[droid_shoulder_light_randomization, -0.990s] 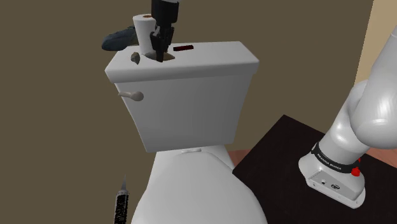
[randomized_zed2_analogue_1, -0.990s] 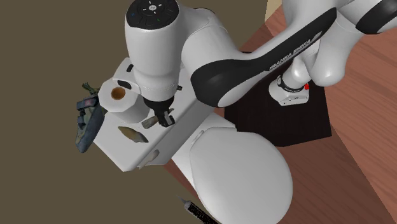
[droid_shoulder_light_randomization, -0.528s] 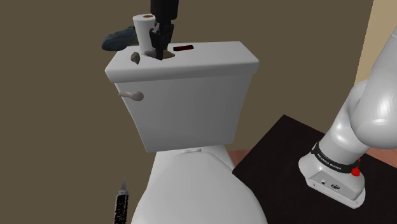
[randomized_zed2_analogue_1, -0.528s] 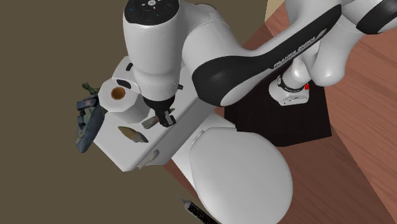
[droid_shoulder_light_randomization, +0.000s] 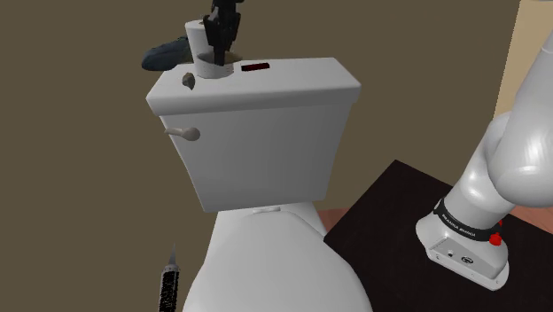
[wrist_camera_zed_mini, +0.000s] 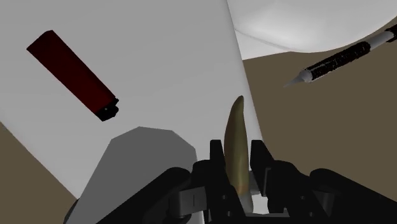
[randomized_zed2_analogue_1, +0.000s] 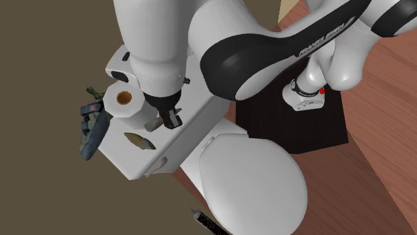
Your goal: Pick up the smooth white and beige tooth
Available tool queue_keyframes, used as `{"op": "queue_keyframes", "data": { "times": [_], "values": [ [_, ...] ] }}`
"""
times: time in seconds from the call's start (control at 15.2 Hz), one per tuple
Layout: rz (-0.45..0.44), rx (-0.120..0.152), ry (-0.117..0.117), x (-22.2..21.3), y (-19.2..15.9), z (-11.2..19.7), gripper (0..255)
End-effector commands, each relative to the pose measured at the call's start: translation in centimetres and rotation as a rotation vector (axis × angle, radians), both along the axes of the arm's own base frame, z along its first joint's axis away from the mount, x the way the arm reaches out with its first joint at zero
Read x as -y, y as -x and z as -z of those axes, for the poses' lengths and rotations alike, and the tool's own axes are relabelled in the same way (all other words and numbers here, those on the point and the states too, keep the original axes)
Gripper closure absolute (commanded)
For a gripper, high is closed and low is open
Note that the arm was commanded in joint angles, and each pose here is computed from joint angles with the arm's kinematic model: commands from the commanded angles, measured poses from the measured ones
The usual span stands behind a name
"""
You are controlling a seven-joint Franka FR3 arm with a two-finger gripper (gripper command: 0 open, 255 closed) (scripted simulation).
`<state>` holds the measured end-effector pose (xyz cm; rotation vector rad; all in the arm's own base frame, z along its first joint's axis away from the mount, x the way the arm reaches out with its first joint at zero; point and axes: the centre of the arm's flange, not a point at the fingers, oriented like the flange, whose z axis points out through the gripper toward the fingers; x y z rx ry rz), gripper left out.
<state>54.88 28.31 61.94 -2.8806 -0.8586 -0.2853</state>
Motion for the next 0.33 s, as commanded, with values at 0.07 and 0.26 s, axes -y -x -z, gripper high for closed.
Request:
{"op": "queue_keyframes", "data": {
  "times": [0.07, 0.26],
  "values": [
    [0.000, 0.000, 0.000, 0.0, 0.0, -1.6, 255],
    [0.000, 0.000, 0.000, 0.0, 0.0, -2.2, 255]
  ]
}}
